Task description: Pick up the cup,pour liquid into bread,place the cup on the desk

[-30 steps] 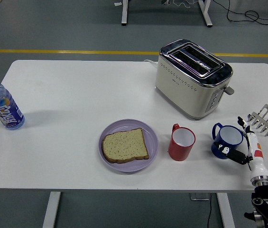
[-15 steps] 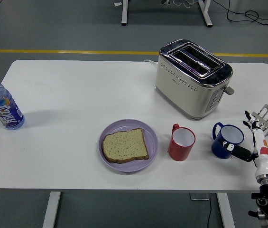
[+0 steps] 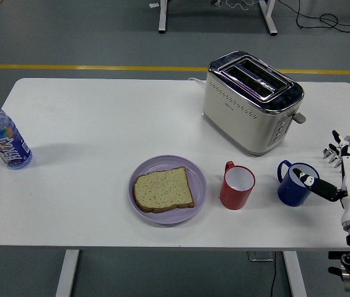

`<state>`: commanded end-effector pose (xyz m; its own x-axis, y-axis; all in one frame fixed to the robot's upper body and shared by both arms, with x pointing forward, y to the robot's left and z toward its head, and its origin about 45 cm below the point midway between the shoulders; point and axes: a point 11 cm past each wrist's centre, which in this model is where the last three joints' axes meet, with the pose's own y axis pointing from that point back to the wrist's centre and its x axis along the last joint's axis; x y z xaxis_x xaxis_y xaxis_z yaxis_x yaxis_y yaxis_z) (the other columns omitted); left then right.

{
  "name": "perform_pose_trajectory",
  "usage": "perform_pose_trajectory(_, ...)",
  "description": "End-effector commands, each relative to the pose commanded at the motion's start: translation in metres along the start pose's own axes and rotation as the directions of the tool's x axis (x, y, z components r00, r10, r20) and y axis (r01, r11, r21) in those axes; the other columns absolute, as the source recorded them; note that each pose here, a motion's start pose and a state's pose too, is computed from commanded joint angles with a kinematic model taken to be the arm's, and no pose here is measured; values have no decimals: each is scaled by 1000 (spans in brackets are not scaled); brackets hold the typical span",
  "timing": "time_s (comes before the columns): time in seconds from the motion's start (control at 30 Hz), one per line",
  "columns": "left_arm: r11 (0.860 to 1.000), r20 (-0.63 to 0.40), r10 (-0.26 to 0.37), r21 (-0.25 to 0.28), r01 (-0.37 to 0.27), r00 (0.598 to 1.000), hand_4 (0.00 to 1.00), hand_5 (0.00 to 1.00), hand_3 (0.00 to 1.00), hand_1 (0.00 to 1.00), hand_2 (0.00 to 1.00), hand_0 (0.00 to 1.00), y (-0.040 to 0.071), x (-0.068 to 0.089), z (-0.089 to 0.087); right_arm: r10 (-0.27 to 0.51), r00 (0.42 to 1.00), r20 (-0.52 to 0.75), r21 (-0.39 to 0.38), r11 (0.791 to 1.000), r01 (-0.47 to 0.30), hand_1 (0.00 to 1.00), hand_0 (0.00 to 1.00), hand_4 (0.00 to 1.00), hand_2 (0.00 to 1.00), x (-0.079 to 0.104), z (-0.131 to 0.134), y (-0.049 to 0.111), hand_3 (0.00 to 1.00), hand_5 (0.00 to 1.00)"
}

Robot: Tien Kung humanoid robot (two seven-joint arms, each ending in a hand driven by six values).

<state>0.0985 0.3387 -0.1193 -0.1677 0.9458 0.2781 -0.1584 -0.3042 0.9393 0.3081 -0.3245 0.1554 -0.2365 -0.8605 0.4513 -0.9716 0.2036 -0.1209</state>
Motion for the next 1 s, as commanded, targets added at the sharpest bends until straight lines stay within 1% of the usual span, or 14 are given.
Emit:
perform_pose_trajectory(0.17,1000,-2,0,-1,0,1000,247,998,554,693,697,684,0,0,1,7,999,53,37,999,-9,872,988,998,975,1,-18,0,998,79)
perform_pose_trajectory(0.2,1000,-2,0,-2,0,1000,247,998,552,692,697,684,0,0,1,9,998,64,44,999,-12,866,981,998,965,1,-21,-1,990,93)
perform_pose_trajectory(0.37,1000,-2,0,-3,0,1000,247,998,552,692,697,684,0,0,1,25,969,245,62,997,-41,866,981,998,965,4,-40,-5,990,93)
perform_pose_trajectory(0.4,1000,-2,0,-3,0,1000,246,998,552,692,697,684,0,0,1,30,957,290,56,997,-48,838,948,998,929,5,-42,-5,939,154)
perform_pose_trajectory(0.43,1000,-2,0,-3,0,1000,246,998,552,692,697,684,0,0,1,33,943,331,57,997,-55,838,948,998,929,7,-46,-7,939,154)
perform_pose_trajectory(0.57,1000,-3,0,-4,0,1000,246,998,552,692,697,684,0,0,1,52,870,490,36,996,-80,838,948,998,929,14,-54,-12,939,154)
perform_pose_trajectory(0.6,1000,-3,0,-4,0,1000,246,998,552,692,697,684,0,0,1,50,844,534,42,995,-86,838,948,998,929,17,-58,-14,939,154)
perform_pose_trajectory(0.63,1000,-3,0,-4,0,1000,248,998,554,694,697,685,0,0,1,52,822,567,36,996,-87,811,898,965,886,18,-59,-15,874,249)
perform_pose_trajectory(0.73,1000,-2,0,-4,0,1000,248,998,554,694,697,685,0,0,1,54,730,682,25,995,-97,811,898,965,886,24,-64,-19,874,249)
perform_pose_trajectory(0.8,1000,-4,-1,-4,1,1000,248,998,554,694,697,685,0,0,1,64,667,742,1,995,-97,811,898,965,886,26,-62,-21,874,249)
perform_pose_trajectory(0.83,1000,-3,-1,-4,1,1000,247,998,553,693,697,685,0,0,1,74,638,766,-15,995,-97,780,876,930,845,27,-60,-22,830,308)
perform_pose_trajectory(0.93,1000,-1,-1,-3,1,1000,247,998,553,693,697,685,0,0,2,119,549,827,-82,992,-91,780,876,930,845,28,-52,-23,830,308)
perform_pose_trajectory(1.0,1000,-1,-1,-2,1,1000,247,998,553,693,697,685,0,0,1,170,484,858,-147,986,-85,780,876,930,845,29,-41,-22,830,308)
